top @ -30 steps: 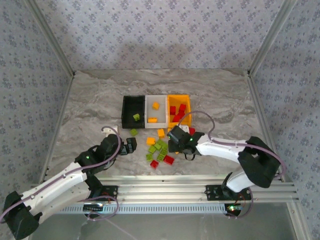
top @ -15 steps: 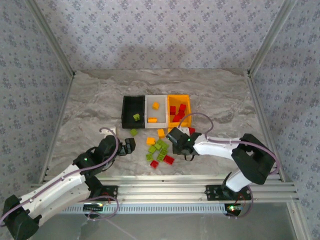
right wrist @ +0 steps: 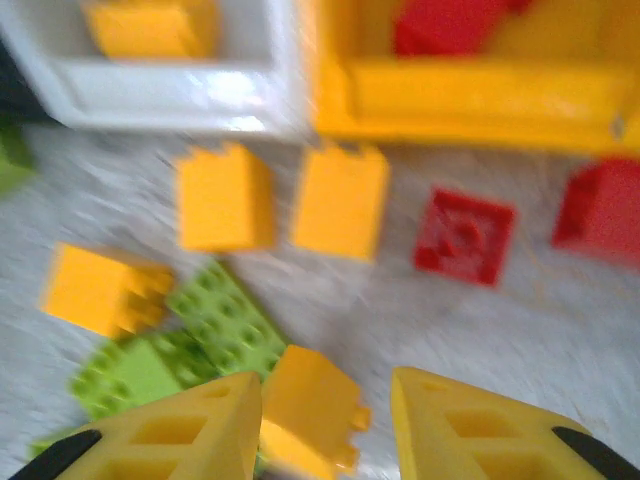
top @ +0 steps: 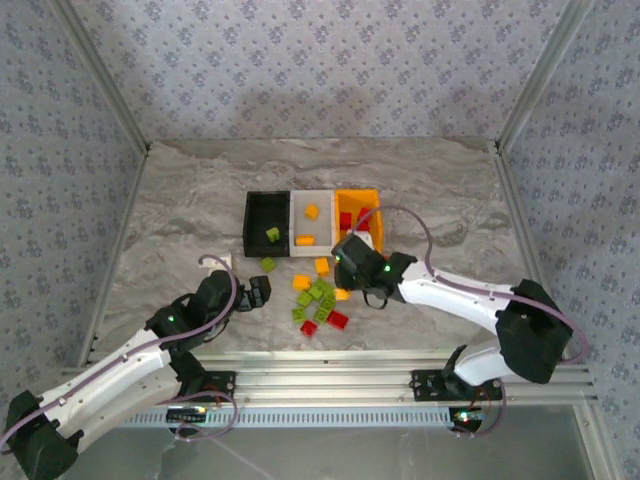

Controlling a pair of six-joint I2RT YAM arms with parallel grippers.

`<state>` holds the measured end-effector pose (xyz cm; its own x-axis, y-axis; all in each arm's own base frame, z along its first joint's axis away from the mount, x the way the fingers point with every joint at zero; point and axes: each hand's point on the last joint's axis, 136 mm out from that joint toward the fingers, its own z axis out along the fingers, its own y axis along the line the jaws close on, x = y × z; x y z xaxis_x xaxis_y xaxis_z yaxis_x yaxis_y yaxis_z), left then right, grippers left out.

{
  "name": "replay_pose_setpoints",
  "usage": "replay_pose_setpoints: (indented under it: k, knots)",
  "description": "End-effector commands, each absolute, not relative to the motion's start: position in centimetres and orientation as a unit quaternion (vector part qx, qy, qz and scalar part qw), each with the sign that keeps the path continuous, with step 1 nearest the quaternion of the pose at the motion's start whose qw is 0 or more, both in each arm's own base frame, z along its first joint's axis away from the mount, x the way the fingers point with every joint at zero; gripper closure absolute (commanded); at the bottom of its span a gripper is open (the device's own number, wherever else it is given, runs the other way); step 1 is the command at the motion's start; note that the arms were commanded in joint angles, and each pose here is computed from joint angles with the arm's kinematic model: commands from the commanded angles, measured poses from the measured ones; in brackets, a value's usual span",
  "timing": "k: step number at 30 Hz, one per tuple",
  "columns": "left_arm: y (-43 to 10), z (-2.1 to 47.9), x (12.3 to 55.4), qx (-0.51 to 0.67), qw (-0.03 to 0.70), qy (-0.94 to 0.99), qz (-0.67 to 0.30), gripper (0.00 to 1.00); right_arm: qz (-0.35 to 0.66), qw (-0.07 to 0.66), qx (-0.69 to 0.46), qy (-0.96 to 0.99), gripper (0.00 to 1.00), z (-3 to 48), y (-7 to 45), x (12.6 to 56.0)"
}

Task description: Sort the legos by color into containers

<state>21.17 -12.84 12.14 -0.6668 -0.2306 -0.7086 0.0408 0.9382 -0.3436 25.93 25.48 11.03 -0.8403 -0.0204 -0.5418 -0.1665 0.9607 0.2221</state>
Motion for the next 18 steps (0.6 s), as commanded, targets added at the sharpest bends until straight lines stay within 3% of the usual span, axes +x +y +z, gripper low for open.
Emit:
replay_pose_setpoints:
  k: [1,6,9,12,18]
  knots:
    - [-12.8,12.4,21.1,-0.049,0.405,0.897,-0.168,0.00,0.142,0.301,-0.075,0.940,0.60,13.3,27.9,29.2]
    - [-12.6,12.1,20.9,-0.047,0.398,0.902,-0.161,0.00,0.150,0.320,-0.082,0.932,0.58,14.8,30.9,34.5]
    - [-12.7,12.2,20.8,-0.043,0.395,0.903,-0.164,0.00,0.145,0.318,-0.085,0.933,0.45,14.7,31.1,34.7]
    - [-12.8,12.3,20.8,-0.041,0.393,0.903,-0.167,0.00,0.140,0.300,-0.087,0.939,0.29,13.8,30.1,32.7]
    - [-12.8,12.1,20.9,-0.041,0.394,0.903,-0.166,0.00,0.102,0.227,-0.096,0.964,0.21,9.5,25.2,25.4]
